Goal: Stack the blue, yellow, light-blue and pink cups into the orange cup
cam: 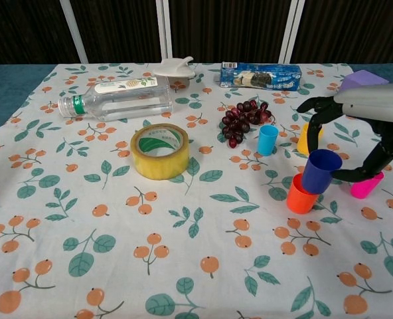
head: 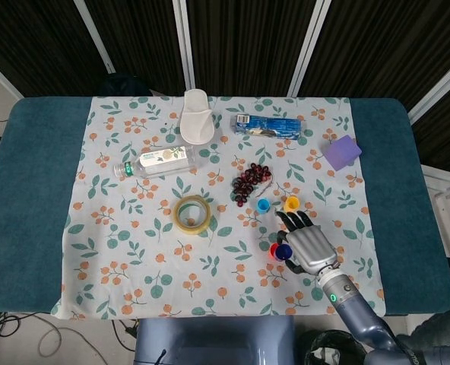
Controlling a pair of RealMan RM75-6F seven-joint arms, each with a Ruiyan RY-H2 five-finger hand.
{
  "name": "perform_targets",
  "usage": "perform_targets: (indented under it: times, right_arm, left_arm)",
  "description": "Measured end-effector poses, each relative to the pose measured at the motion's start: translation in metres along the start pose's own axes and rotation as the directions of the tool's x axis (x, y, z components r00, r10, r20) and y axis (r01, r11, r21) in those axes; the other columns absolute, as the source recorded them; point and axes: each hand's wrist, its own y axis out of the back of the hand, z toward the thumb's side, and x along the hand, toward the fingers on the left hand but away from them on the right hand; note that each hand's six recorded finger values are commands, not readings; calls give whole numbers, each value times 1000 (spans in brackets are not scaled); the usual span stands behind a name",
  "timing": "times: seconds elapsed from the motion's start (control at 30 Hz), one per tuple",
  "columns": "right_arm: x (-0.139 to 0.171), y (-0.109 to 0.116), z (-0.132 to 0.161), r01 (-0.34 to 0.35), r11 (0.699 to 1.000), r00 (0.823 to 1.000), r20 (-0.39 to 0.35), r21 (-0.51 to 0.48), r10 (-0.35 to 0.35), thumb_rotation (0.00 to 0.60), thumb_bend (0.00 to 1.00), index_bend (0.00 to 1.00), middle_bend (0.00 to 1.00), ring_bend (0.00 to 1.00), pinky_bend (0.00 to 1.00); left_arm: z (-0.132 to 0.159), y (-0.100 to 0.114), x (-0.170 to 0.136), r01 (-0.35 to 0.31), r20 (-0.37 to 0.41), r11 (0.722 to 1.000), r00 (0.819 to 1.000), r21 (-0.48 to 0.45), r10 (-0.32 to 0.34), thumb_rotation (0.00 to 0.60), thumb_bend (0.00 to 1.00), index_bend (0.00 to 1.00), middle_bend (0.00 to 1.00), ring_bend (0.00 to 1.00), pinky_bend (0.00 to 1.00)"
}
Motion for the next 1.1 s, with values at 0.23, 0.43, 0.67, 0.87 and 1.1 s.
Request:
perform_targets:
  times: [0.23, 0.43, 0.67, 0.87, 1.1]
  right_arm:
    - [-8, -5, -5, -6, 1000, 1000, 19, -10, 7, 600, 401, 496, 0, 0, 0]
    - [-11, -11, -9, -22, 1000, 999, 31, -12, 23, 600, 401, 470, 0, 0, 0]
    - [-12, -16, -10, -41, 999, 998, 38, -4, 41, 600, 400, 113, 0, 0, 0]
    - [-19, -1, -12, 8, 1000, 998, 59, -24, -7, 600, 401, 109, 0, 0, 0]
    - [-42, 32, -28, 100, 994, 987, 129, -37, -95, 600, 401, 153, 0, 0, 0]
  left_arm:
    - [-1, 0, 1, 2, -2, 1000, 1000, 2, -2, 600, 813, 67, 0, 0, 61]
    - [-1, 0, 1, 1, -3, 1000, 1000, 2, -1, 600, 814, 68, 0, 0, 61]
    - [-1, 0, 0, 0, -2, 1000, 1000, 3, 0, 600, 813, 68, 0, 0, 61]
    - [-1, 1, 0, -2, -2, 1000, 1000, 1, 2, 600, 813, 68, 0, 0, 62]
    - [-2, 1, 1, -3, -4, 1000, 1000, 0, 3, 600, 814, 68, 0, 0, 62]
